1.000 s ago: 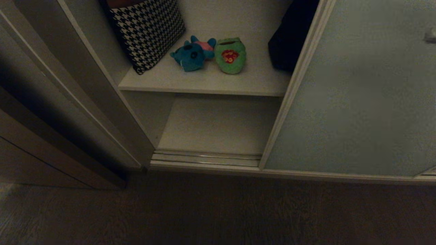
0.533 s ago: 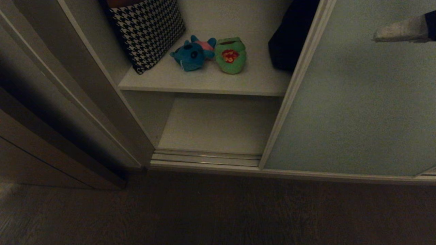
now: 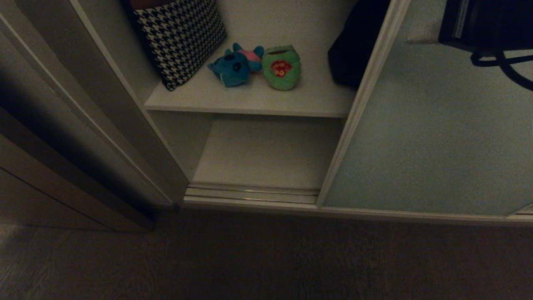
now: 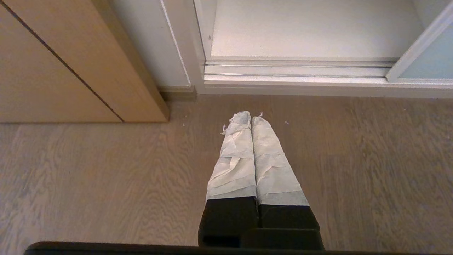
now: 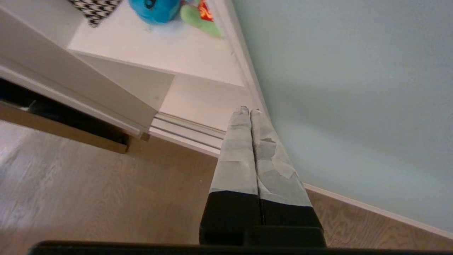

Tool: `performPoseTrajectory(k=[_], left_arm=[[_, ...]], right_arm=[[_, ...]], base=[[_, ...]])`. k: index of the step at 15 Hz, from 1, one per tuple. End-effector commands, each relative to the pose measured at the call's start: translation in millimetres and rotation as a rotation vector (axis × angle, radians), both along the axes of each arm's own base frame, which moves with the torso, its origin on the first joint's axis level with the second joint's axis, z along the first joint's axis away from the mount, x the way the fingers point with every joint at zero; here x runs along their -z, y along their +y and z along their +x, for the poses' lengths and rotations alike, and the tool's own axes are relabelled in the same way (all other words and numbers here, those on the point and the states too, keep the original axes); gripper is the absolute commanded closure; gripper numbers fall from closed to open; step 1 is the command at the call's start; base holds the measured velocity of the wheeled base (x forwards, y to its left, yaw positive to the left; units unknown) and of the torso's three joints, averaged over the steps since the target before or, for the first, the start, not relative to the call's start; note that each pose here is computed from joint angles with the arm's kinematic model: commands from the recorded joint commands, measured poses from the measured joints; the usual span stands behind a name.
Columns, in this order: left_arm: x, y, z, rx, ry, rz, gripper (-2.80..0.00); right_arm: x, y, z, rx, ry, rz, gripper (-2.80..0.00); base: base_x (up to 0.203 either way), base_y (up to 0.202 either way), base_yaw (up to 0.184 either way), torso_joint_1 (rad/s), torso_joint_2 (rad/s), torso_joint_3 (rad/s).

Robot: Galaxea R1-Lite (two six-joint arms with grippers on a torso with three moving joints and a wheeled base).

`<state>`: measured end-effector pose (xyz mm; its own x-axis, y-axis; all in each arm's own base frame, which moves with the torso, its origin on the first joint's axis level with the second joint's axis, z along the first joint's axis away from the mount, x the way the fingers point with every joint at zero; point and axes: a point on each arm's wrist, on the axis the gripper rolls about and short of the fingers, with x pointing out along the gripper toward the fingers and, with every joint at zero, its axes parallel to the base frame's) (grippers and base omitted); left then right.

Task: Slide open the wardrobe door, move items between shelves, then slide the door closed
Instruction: Close the door

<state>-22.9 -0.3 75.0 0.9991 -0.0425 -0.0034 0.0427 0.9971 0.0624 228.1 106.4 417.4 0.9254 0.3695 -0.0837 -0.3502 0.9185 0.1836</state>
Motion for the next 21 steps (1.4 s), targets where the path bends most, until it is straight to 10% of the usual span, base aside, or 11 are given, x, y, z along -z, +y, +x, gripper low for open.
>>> performPoseTrajectory(k=[1, 21], left_arm=[[0, 0, 0, 0.0, 0.001, 0.0, 0.0], [0, 0, 0, 0.0, 0.0, 0.0, 0.0]], right_arm=[[7, 5, 17, 0.017, 0.031, 0.006, 0.0], [24, 27, 52, 0.034, 0.012, 0.02, 0.0]], base=[[0.0, 0.0, 0.0, 0.0, 0.0, 0.0], [0.0, 0.0, 0.0, 0.0, 0.0, 0.0]])
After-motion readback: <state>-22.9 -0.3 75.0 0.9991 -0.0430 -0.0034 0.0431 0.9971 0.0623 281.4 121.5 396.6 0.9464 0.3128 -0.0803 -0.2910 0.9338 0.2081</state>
